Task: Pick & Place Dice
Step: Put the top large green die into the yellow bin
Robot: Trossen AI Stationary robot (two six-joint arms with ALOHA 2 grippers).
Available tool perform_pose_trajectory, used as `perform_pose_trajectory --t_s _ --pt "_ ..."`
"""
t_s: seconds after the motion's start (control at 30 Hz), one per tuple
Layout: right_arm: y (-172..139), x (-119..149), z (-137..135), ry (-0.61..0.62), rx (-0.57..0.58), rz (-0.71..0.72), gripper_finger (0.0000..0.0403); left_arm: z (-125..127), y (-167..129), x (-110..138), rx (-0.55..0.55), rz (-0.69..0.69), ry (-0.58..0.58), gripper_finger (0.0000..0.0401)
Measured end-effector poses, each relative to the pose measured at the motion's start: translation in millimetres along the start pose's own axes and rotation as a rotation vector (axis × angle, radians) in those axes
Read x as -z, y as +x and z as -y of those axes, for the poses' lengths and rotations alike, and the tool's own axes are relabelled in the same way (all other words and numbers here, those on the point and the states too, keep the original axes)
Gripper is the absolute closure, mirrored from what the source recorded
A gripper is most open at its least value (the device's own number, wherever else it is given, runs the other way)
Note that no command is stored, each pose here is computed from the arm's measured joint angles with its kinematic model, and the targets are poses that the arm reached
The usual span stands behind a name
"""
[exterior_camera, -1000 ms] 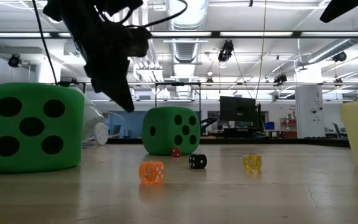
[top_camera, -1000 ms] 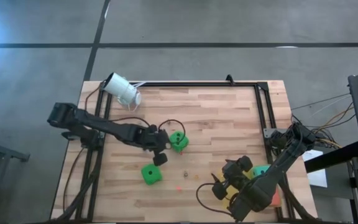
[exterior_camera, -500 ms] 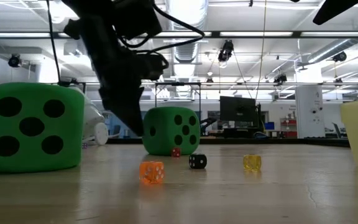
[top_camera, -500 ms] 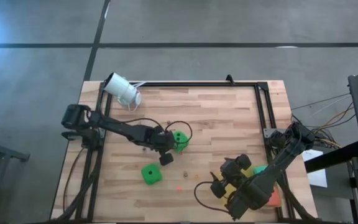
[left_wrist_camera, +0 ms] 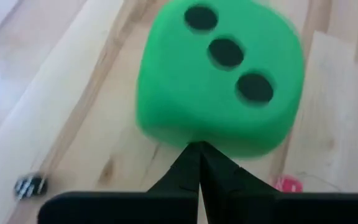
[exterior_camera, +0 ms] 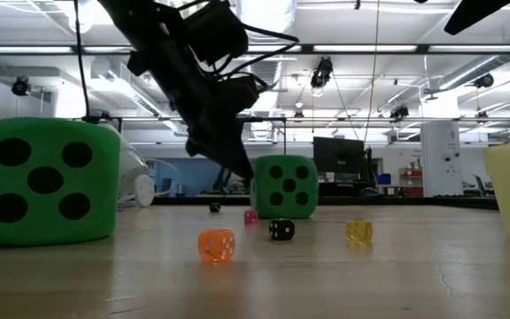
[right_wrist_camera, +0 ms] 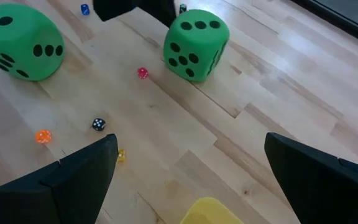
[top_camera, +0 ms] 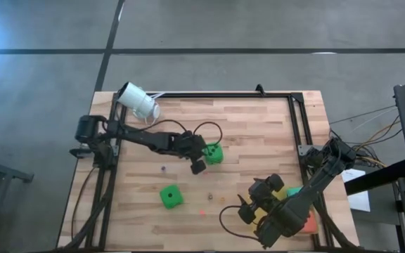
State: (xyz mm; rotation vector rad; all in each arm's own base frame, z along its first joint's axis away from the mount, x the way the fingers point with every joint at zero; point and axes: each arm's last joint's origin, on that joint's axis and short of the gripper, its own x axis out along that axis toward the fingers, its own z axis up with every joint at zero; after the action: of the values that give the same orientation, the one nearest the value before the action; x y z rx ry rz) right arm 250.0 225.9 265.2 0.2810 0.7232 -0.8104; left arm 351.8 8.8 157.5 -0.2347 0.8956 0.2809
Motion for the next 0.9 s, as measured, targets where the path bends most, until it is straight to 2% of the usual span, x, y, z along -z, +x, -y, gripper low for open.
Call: perform_pose_trajectory --t_s 0.4,0.57,0.7,0.9 --pt "0.0 0.0 -0.3 0.002 -0.002 0.000 0.0003 -3.4 5.1 -16.4 0.036 0.158 -0.010 0.0395" --pt "0.0 0.0 -0.4 -0.004 -0.003 -0.001 0.0003 -8.5 2.7 -12.9 0.007 0.108 -0.014 0.0395" --pt "0.0 0.1 -0.8 -0.017 -0.006 -0.002 0.0003 -12.4 -3.0 -9.2 -0.012 0.051 -0.083 0.0395" --pt "0.0 0.2 -1.2 -0.016 -0.009 -0.003 0.0003 -11.5 2.7 -9.5 -0.004 0.069 -0.142 0.0395"
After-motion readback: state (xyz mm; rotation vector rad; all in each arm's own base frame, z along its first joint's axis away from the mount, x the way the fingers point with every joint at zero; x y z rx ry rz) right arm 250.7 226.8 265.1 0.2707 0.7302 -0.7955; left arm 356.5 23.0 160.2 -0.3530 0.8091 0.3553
